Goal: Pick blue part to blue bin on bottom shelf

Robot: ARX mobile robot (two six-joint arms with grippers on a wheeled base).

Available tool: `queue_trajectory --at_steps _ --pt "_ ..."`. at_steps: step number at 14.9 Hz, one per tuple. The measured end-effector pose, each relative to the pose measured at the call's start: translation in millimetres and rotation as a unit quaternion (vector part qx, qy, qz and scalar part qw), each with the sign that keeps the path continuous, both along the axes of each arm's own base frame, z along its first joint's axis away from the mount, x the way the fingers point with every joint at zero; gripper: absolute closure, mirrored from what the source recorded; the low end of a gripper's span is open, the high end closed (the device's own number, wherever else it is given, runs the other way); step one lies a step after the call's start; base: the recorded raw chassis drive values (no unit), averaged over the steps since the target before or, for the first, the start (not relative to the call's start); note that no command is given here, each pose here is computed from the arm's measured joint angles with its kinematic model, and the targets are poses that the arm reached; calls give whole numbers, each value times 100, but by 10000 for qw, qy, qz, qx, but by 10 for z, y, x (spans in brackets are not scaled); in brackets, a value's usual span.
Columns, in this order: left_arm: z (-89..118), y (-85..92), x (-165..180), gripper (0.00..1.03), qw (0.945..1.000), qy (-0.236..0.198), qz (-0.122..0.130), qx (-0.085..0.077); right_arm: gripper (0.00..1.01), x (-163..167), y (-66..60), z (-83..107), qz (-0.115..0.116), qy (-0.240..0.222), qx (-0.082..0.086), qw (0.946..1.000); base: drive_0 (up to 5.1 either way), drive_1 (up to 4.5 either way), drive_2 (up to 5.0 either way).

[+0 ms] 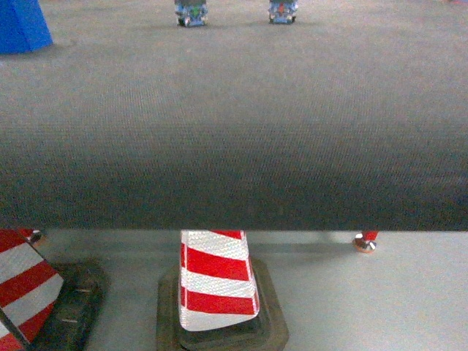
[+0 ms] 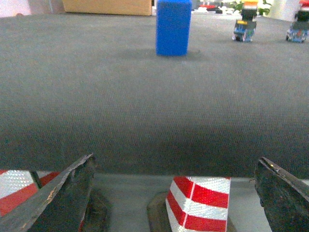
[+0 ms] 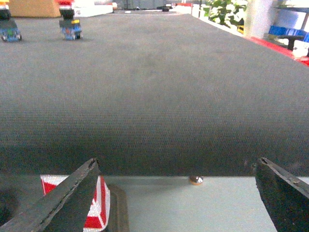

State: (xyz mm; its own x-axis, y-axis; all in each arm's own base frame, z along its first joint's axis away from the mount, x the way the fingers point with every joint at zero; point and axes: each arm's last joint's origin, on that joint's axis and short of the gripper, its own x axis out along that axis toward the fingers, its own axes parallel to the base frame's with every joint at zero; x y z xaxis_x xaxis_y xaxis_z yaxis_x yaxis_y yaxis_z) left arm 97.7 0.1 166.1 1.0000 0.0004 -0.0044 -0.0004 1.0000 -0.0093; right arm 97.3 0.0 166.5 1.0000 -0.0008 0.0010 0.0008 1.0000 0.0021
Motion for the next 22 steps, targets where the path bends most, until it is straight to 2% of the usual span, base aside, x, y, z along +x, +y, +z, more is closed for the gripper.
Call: queue_trajectory --at_steps 20,21,22 --pt "-1 0 0 5 10000 4 4 -2 3 0 0 0 4 -2 2 10000 0 0 0" --pt "-37 -26 11 5 9951 919 311 -207 3 0 0 0 -6 -2 6 10000 0 0 0" --pt "-101 -81 116 5 9880 1404 587 -242 3 0 0 1 6 -4 0 10000 0 0 0"
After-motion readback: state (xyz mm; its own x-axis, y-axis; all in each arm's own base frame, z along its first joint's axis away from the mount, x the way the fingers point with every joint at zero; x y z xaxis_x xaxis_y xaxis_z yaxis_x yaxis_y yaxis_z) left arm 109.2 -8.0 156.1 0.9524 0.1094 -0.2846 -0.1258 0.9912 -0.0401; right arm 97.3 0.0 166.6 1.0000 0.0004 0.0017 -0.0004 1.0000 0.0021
